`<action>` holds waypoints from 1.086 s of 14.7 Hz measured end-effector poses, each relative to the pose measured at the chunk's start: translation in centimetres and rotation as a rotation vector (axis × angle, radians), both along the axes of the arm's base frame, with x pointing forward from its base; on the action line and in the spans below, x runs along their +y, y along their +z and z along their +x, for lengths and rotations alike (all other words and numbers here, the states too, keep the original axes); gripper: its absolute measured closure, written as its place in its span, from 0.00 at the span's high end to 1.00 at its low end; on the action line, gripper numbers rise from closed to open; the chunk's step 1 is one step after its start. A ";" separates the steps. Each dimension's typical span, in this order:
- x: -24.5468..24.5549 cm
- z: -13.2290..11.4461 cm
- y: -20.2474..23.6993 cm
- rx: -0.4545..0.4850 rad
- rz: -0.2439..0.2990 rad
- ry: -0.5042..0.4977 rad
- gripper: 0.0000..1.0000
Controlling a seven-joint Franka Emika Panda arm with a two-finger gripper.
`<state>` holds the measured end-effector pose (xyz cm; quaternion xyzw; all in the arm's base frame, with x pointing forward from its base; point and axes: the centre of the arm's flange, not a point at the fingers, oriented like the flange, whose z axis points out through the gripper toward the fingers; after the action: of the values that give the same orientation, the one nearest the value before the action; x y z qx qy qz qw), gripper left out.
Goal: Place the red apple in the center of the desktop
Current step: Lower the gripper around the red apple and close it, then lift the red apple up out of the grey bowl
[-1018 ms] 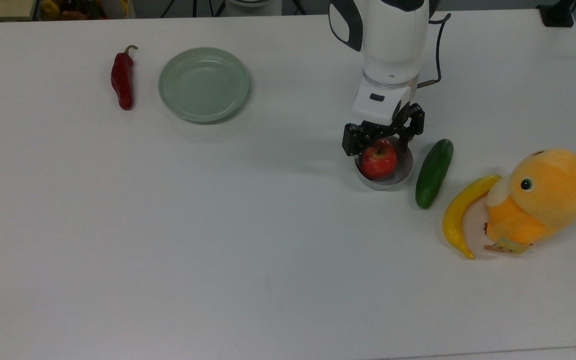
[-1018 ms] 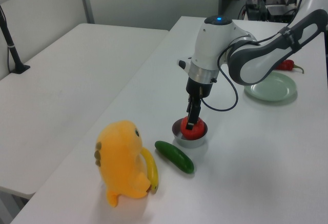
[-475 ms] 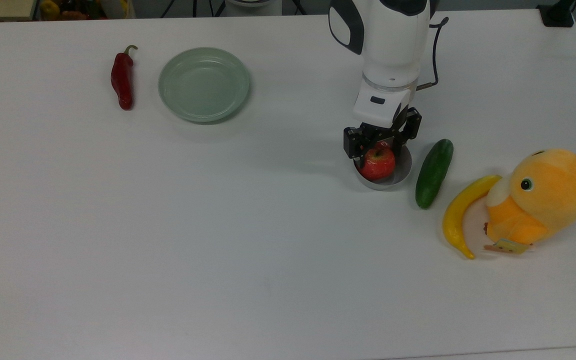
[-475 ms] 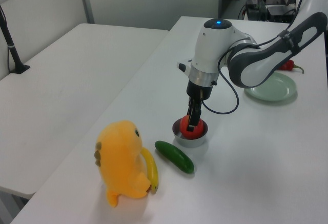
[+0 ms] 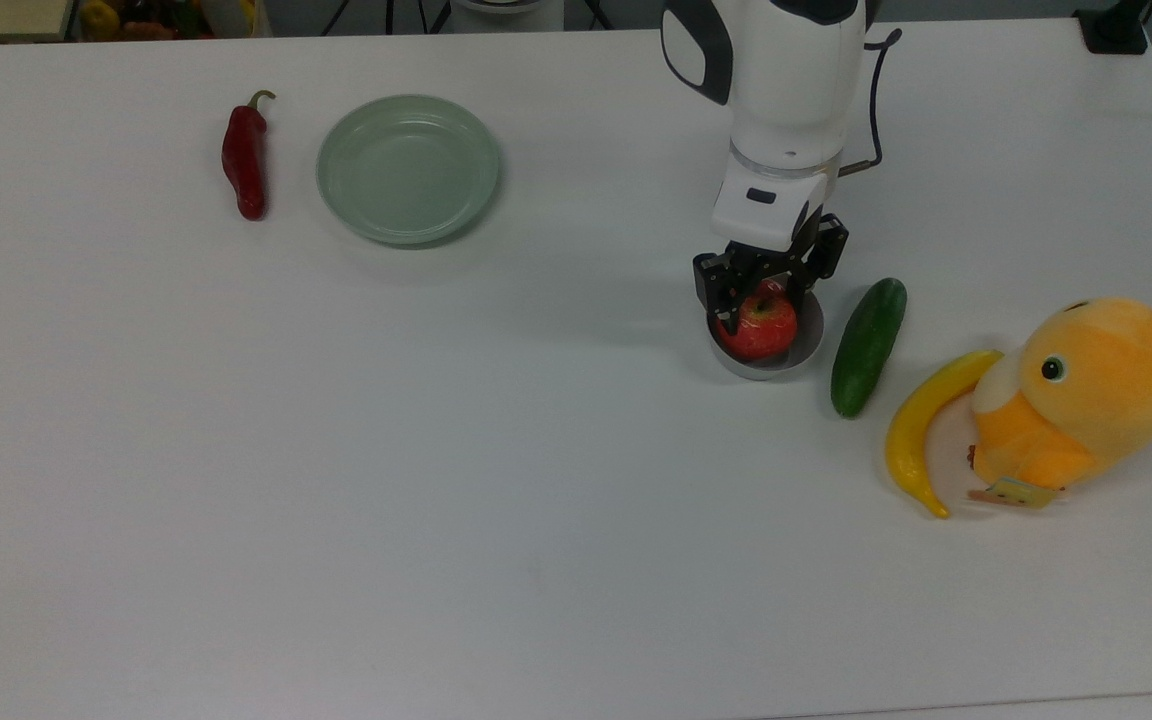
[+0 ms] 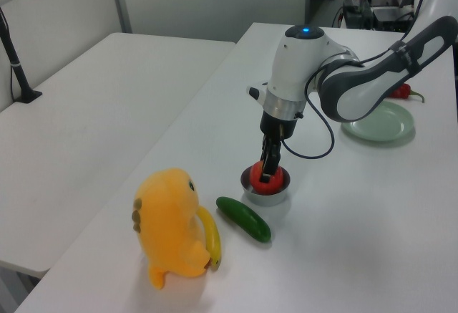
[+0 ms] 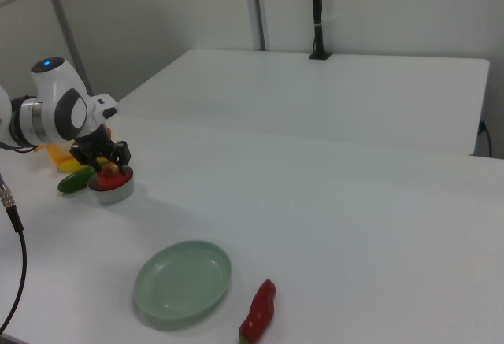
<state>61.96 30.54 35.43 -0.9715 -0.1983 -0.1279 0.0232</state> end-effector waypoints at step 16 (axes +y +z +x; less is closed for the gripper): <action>-7.1 -1.4 14.0 0.008 -0.046 -0.104 0.68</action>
<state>60.53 23.45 49.45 -0.9813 -0.1503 -0.1206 -0.0050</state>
